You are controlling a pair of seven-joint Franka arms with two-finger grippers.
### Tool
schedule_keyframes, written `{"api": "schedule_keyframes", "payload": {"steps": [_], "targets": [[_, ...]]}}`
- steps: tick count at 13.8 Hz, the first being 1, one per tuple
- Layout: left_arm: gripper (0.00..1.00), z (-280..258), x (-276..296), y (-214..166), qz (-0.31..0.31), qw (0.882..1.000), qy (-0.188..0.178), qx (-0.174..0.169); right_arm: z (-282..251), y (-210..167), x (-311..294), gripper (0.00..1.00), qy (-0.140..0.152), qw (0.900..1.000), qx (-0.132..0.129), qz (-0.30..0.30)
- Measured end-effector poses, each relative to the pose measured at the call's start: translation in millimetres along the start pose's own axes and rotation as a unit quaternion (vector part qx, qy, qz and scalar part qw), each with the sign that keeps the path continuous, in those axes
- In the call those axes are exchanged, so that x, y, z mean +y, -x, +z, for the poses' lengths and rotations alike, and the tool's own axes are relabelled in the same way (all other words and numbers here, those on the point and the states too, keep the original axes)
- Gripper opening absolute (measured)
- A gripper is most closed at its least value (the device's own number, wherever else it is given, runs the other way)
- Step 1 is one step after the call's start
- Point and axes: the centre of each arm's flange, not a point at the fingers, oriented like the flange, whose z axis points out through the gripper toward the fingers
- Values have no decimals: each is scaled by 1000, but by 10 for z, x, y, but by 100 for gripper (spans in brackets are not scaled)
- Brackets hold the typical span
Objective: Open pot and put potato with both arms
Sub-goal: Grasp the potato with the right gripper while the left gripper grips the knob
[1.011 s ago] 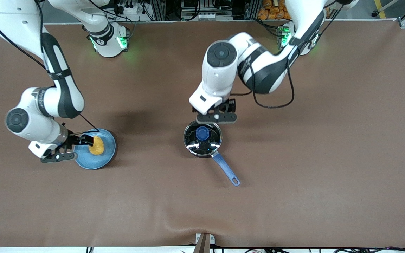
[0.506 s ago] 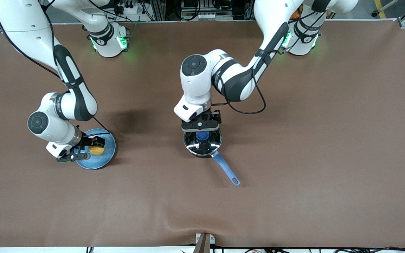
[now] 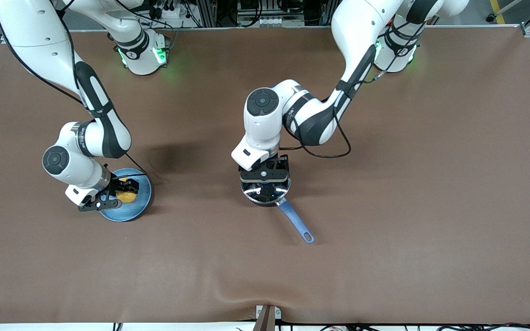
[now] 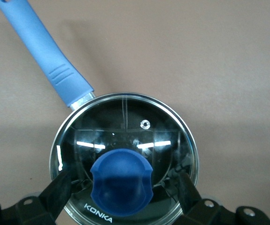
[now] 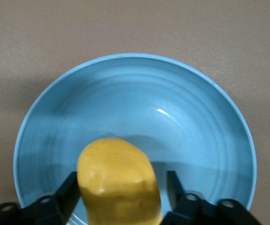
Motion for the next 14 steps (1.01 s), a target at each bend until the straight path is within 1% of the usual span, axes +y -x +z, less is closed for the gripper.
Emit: {"api": "schedule_keyframes", "payload": {"steps": [1,2,6,9,14], "targets": [[100,22,-17,-13,1,1000,2,-4,-5,-4,-2,64,0,1000,1,0],[100,47,-29,-19,4,1000,2,-6,-13,-11,-3,60,0,1000,2,0],[100,163,-51,-12,11,1000,-3,-12,-58,-56,-19,60,-1,1000,7,-1],[100,188,-91,-46,8,1000,-5,-13,-231,-191,-103,60,-10,1000,5,7],[100,198,-129,-80,4,1000,-5,-14,-596,-377,-686,60,-18,998,21,48]]}}
